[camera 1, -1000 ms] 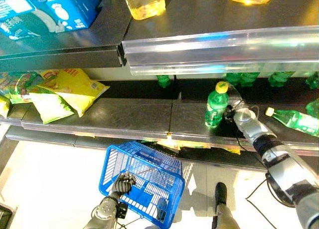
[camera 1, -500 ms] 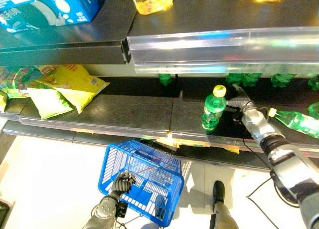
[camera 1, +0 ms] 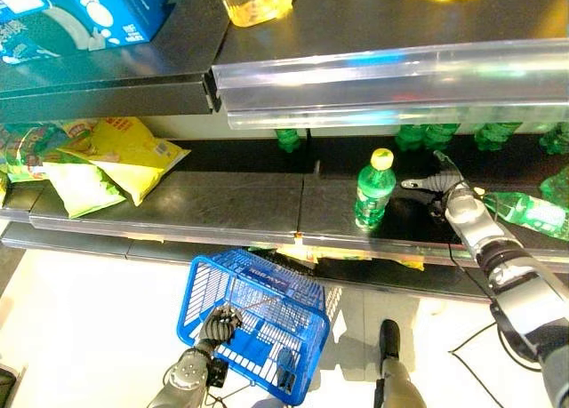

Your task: Pick up the snacks into the basket

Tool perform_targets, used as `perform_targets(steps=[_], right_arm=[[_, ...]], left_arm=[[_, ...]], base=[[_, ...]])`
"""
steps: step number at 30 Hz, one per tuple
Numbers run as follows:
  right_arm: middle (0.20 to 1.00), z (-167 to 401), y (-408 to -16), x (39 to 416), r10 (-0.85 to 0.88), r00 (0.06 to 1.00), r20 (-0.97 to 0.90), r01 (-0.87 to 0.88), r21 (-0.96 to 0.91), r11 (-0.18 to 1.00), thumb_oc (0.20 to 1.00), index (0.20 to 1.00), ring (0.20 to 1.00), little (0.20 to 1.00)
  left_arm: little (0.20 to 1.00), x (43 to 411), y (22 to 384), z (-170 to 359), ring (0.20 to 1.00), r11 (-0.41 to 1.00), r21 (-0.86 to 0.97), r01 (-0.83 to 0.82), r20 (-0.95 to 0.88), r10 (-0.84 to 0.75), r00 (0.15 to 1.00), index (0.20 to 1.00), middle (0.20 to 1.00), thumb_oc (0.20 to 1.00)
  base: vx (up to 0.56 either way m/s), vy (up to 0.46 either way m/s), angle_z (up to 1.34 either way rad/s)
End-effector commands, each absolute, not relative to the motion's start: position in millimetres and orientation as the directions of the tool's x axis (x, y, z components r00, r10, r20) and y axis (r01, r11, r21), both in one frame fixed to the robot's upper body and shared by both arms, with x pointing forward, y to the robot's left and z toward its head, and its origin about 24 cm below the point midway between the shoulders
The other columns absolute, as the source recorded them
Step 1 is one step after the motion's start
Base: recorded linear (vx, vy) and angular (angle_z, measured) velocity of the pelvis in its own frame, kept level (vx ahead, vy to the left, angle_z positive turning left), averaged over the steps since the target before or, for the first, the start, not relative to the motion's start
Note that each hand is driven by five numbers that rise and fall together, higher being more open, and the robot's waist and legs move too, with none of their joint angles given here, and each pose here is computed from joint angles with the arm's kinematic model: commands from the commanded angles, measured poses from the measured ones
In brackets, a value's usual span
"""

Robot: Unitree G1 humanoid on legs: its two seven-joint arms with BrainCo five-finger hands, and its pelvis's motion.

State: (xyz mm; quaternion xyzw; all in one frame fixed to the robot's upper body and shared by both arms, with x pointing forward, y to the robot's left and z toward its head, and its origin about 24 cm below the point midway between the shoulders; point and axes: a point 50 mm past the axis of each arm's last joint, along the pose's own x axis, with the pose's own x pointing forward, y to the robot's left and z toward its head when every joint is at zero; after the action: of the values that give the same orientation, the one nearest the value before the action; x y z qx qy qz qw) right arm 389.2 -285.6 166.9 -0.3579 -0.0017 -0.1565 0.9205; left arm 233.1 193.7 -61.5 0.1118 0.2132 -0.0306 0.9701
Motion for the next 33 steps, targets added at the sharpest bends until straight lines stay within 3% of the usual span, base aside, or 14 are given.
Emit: perform_targets(steps=[1,7,18,25,28,33], right_arm=[[1.000,161,-303,378,-0.290,0.950,0.117,0.280,-0.729,0.625,1.000,1.000,1.000,1.000],[1.000,131,-274,343,0.052,0.998,0.030,-0.007,-0.798,0.603,1.000,1.000,1.000,1.000],[1.000,115,-267,307,0.260,0.955,-0.142,-0.251,-0.852,0.458,1.000,1.000,1.000,1.000],[1.000,108,-248,316,0.289,0.949,-0.126,-0.259,-0.832,0.490,1.000,1.000,1.000,1.000],[1.000,113,-217,335,0.318,0.947,-0.046,-0.217,-0.822,0.526,1.000,1.000,1.000,1.000],[1.000,116,-201,355,0.266,0.964,0.003,-0.156,-0.804,0.574,1.000,1.000,1.000,1.000]], left_arm=[[0.200,239,204,-42,0.200,0.964,0.250,0.097,-0.322,-0.012,0.947,0.200,0.200,0.200],[0.200,227,225,-41,0.200,0.955,0.286,0.078,-0.328,0.021,0.945,0.200,0.200,0.200],[0.200,227,231,-33,0.200,0.935,0.336,0.113,-0.302,-0.007,0.953,0.200,0.200,0.200],[0.200,228,228,-32,0.200,0.934,0.334,0.126,-0.298,-0.022,0.954,0.200,0.200,0.200],[0.200,234,221,-32,0.200,0.938,0.325,0.122,-0.287,-0.025,0.958,0.200,0.200,0.200],[0.200,237,217,-33,0.200,0.945,0.307,0.116,-0.291,-0.022,0.956,0.200,0.200,0.200]], base=[[0.00,0.000,0.00],[0.01,-0.018,-0.02],[0.00,-0.009,-0.03],[-0.01,-0.002,-0.03],[-0.02,0.004,-0.03],[-0.03,0.012,-0.01]])
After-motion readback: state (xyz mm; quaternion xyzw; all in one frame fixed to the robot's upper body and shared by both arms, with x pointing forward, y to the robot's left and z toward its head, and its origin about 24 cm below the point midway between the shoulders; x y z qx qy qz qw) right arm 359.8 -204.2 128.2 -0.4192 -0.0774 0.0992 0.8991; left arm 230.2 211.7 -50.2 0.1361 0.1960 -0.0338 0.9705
